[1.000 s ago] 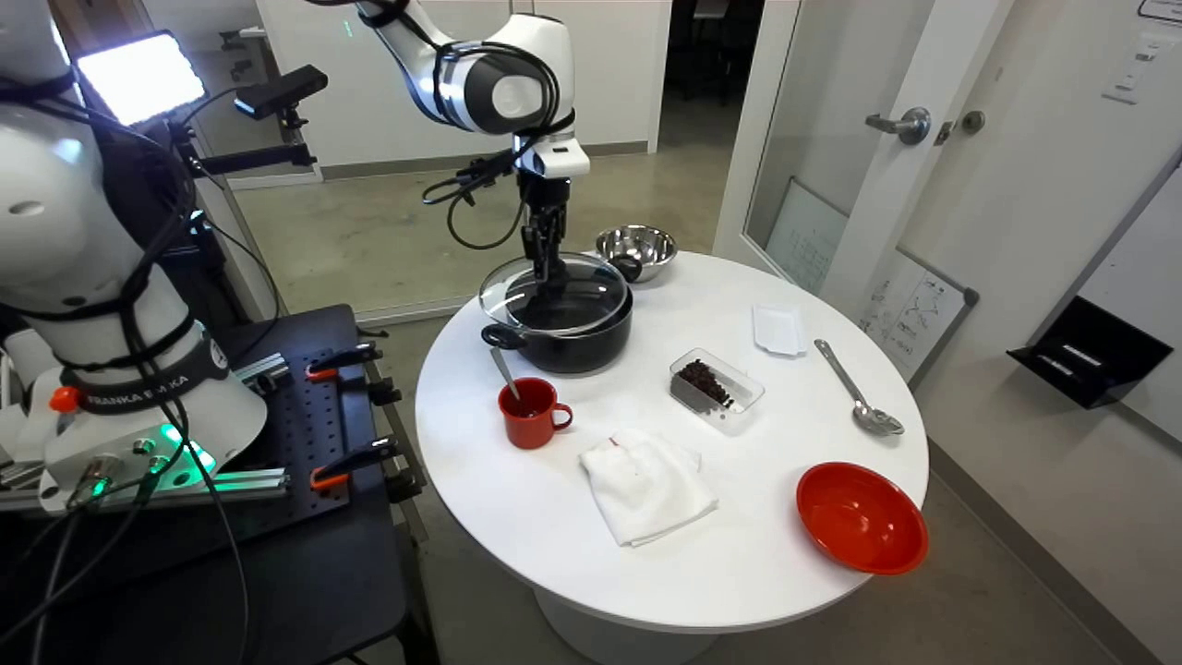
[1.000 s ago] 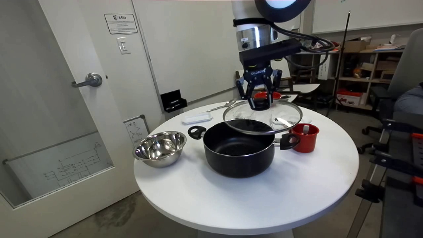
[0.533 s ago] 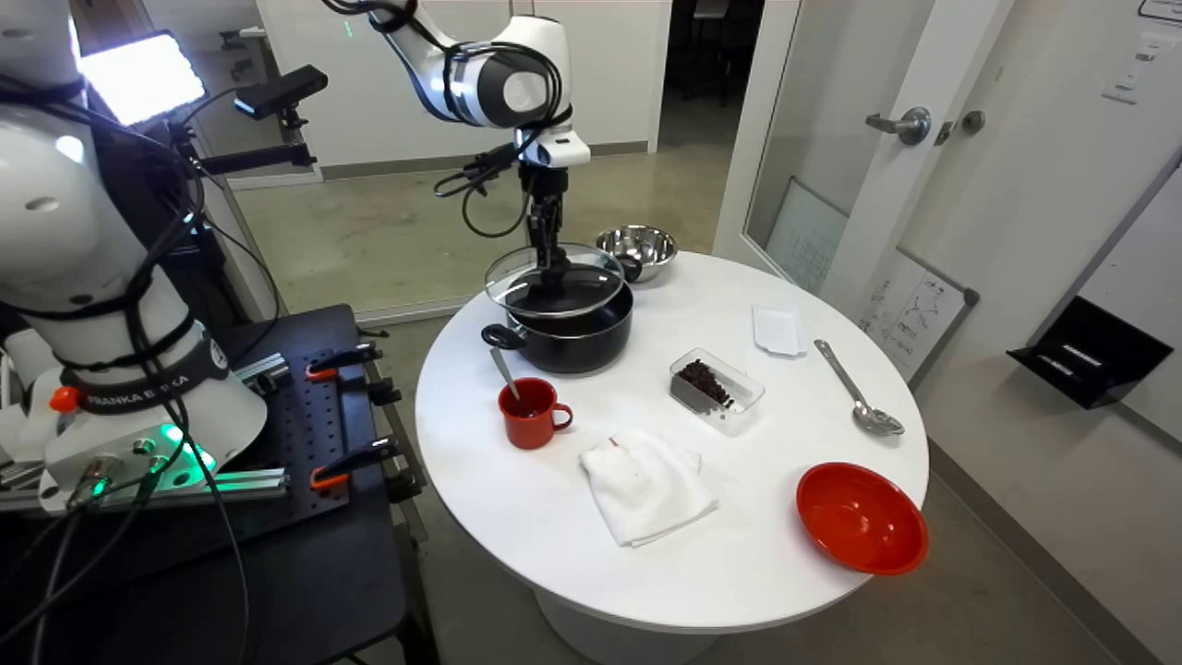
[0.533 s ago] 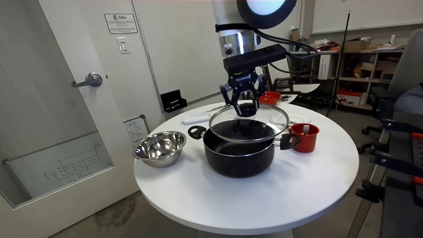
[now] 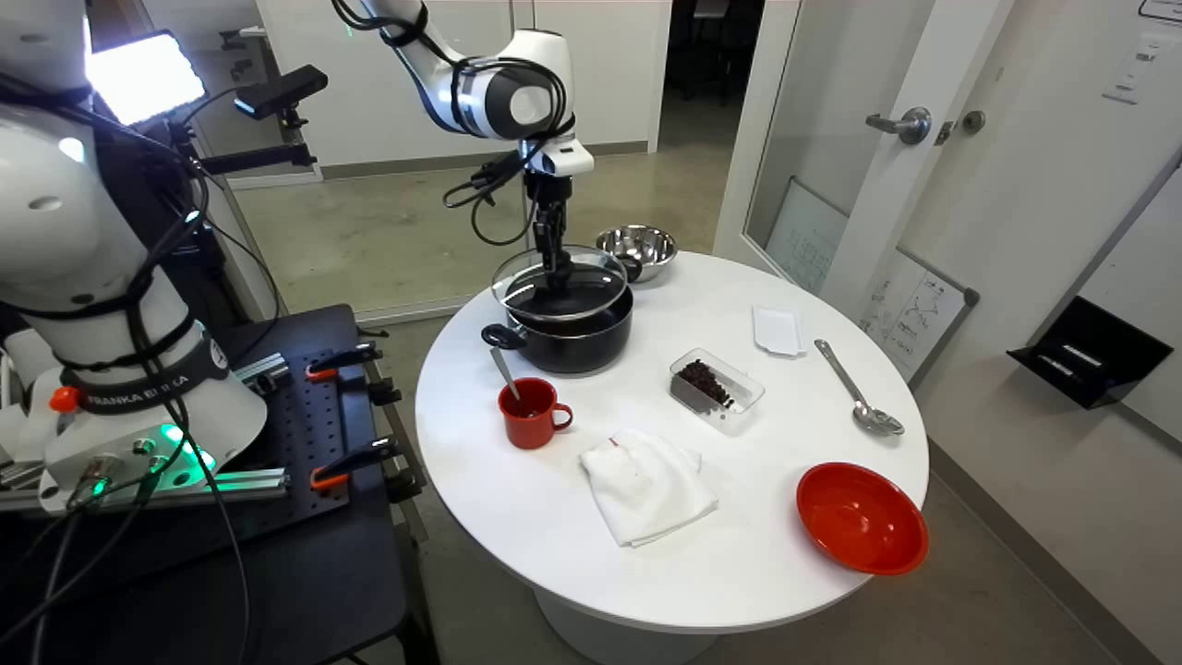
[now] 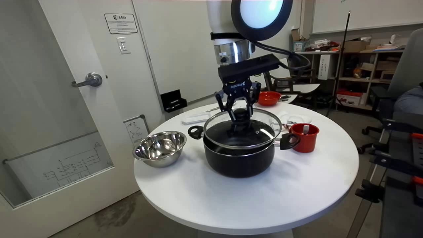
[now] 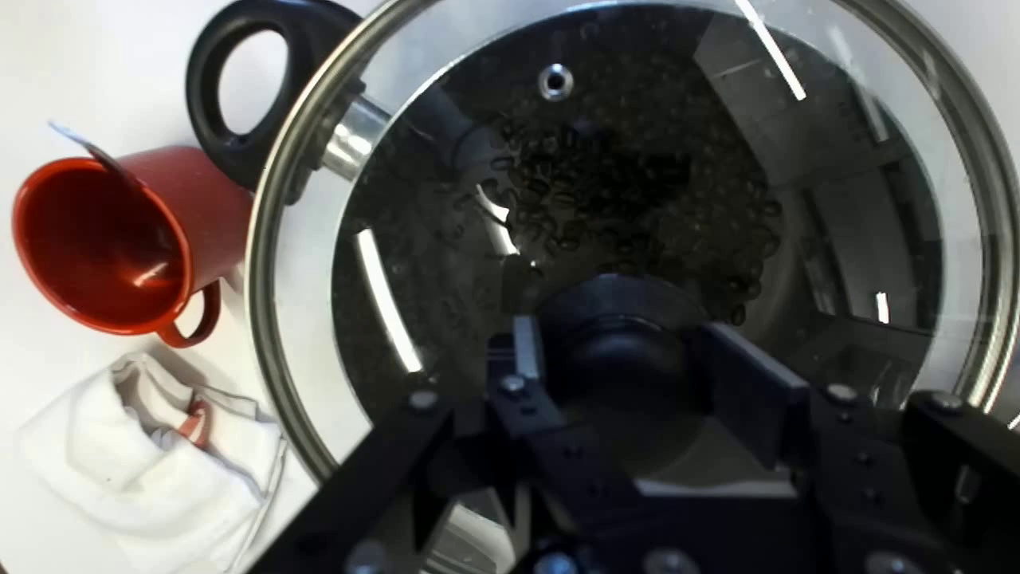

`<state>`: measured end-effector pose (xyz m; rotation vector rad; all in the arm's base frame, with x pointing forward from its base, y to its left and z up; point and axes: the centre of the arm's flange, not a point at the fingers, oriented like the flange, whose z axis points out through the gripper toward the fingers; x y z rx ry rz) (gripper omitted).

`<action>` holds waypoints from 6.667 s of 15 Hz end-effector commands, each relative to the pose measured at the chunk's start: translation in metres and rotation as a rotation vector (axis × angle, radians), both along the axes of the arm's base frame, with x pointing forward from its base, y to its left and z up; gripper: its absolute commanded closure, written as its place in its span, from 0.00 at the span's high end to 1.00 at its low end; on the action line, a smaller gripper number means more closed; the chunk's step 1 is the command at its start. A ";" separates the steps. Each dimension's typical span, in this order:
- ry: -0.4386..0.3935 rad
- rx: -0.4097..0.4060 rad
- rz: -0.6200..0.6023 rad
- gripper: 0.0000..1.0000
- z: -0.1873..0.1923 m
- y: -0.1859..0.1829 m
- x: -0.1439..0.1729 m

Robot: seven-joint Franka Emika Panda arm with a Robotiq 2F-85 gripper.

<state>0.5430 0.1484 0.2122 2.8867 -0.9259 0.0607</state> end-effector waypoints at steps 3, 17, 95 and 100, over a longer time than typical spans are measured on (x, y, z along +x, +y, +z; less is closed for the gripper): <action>-0.050 0.010 0.000 0.26 0.000 0.004 0.009; -0.042 0.012 0.024 0.26 -0.018 0.012 0.010; 0.131 -0.027 0.399 0.26 -0.045 0.060 0.043; 0.105 -0.108 0.427 0.26 -0.030 0.070 0.030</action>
